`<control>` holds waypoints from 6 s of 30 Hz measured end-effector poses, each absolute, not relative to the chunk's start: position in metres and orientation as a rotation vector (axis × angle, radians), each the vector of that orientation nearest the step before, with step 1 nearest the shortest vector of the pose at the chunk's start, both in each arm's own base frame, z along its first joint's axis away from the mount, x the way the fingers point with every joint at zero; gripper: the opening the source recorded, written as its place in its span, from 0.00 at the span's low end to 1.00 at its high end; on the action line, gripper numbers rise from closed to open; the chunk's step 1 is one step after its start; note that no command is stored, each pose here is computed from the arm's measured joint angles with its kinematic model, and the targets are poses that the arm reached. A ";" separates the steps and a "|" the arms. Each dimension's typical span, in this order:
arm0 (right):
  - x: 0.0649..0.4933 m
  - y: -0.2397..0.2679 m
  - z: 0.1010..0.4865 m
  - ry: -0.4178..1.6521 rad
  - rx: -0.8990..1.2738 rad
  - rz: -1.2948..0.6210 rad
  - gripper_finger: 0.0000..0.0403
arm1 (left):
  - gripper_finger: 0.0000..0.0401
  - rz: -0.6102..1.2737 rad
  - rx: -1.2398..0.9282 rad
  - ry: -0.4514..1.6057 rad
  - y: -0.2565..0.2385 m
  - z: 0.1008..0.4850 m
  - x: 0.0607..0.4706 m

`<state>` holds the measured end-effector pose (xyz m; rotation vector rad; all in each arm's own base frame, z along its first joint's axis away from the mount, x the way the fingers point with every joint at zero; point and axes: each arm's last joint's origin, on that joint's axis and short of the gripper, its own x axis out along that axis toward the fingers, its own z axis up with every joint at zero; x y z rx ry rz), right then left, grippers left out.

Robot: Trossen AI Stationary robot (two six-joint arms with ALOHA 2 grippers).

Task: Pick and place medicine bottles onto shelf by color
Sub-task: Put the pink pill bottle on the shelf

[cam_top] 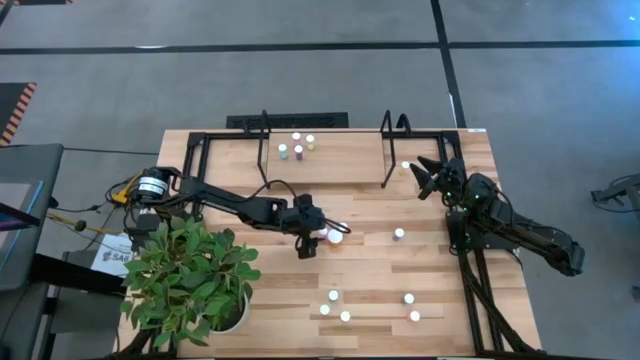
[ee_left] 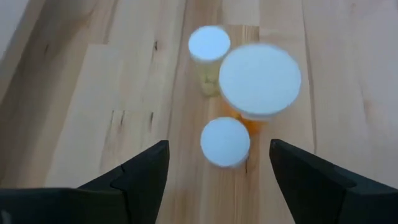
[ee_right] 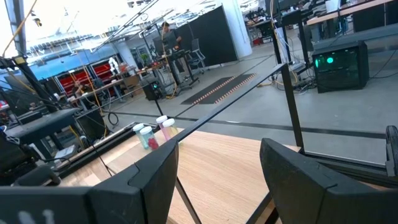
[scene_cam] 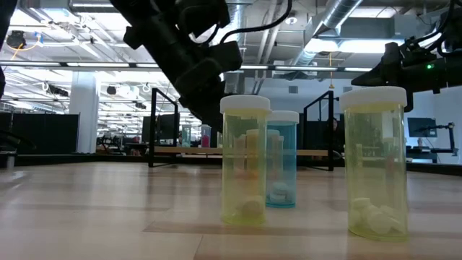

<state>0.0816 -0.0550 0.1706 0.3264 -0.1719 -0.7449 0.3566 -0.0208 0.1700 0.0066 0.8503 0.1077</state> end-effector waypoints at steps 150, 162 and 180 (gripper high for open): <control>0.082 -0.055 0.170 -0.165 0.327 -0.746 0.62 | 0.28 0.266 -0.080 0.894 0.016 0.194 0.355; 0.082 -0.055 0.170 -0.164 0.328 -0.746 0.62 | 0.28 0.441 -0.182 0.977 0.086 0.226 0.311; 0.082 -0.055 0.170 -0.165 0.327 -0.746 0.62 | 0.28 0.807 -0.407 0.849 0.112 0.229 0.302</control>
